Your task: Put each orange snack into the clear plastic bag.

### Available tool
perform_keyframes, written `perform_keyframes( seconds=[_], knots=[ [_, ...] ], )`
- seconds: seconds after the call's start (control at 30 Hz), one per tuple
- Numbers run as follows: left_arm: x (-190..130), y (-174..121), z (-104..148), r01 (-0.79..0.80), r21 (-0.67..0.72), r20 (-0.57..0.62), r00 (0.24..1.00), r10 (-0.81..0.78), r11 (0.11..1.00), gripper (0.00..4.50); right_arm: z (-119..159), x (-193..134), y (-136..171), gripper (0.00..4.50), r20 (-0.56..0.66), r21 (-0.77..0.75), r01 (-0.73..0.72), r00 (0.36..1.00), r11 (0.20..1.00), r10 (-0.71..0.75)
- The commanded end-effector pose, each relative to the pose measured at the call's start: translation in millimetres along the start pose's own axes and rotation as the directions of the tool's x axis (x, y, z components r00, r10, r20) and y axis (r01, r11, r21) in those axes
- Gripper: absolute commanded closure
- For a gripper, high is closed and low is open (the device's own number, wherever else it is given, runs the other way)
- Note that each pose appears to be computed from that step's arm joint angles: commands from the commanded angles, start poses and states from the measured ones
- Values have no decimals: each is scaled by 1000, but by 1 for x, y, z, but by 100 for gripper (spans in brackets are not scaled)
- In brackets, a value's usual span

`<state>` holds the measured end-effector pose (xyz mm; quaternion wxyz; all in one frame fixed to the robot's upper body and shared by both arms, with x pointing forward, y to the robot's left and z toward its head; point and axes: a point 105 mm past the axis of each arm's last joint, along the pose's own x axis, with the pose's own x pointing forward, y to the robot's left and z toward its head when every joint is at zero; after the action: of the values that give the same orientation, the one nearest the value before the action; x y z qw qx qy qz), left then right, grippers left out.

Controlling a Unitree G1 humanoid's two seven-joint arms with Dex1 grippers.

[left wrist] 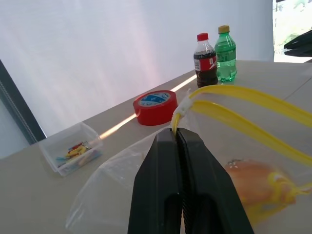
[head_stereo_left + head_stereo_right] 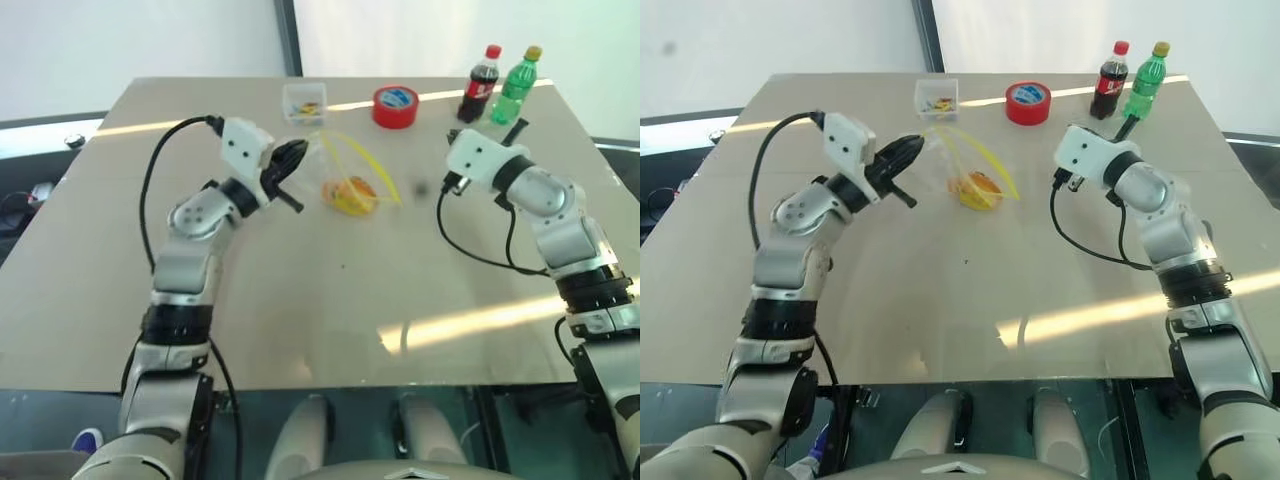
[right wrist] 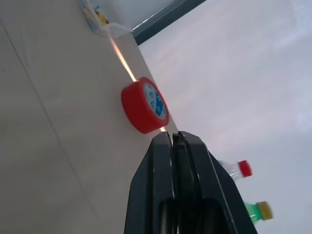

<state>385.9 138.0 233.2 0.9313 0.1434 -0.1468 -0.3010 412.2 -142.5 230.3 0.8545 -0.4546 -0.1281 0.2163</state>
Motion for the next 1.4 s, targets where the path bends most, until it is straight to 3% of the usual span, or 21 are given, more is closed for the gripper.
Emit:
perform_keyframes(
  seconds=[0.03,0.27,0.7,0.8,0.97,1.17,1.3,1.4],
  knots=[
    [5,6,20,12,48,68,998,-15,999,450,23,-14,0,438,102,195,-78,993,978,59],
    [2,5,16,24,56,54,998,-27,998,450,40,-41,53,132,131,333,-246,968,910,214],
    [-3,-1,14,31,47,50,998,-33,998,450,51,-21,81,132,171,478,-328,945,815,280],
    [-4,-3,14,33,46,49,998,-35,998,450,54,-13,82,211,183,506,-326,945,798,270],
    [-5,-4,14,28,42,46,998,-30,999,450,56,-11,85,439,199,507,-352,936,786,291],
    [-4,-3,18,23,31,55,998,-24,999,450,52,-12,73,445,183,478,-315,949,820,258],
    [3,2,29,7,30,86,996,-10,1000,450,37,-10,18,445,94,336,-106,992,936,79],
    [7,7,35,-4,42,101,995,0,999,450,32,-12,-15,445,64,271,0,998,963,-18]
  ],
)
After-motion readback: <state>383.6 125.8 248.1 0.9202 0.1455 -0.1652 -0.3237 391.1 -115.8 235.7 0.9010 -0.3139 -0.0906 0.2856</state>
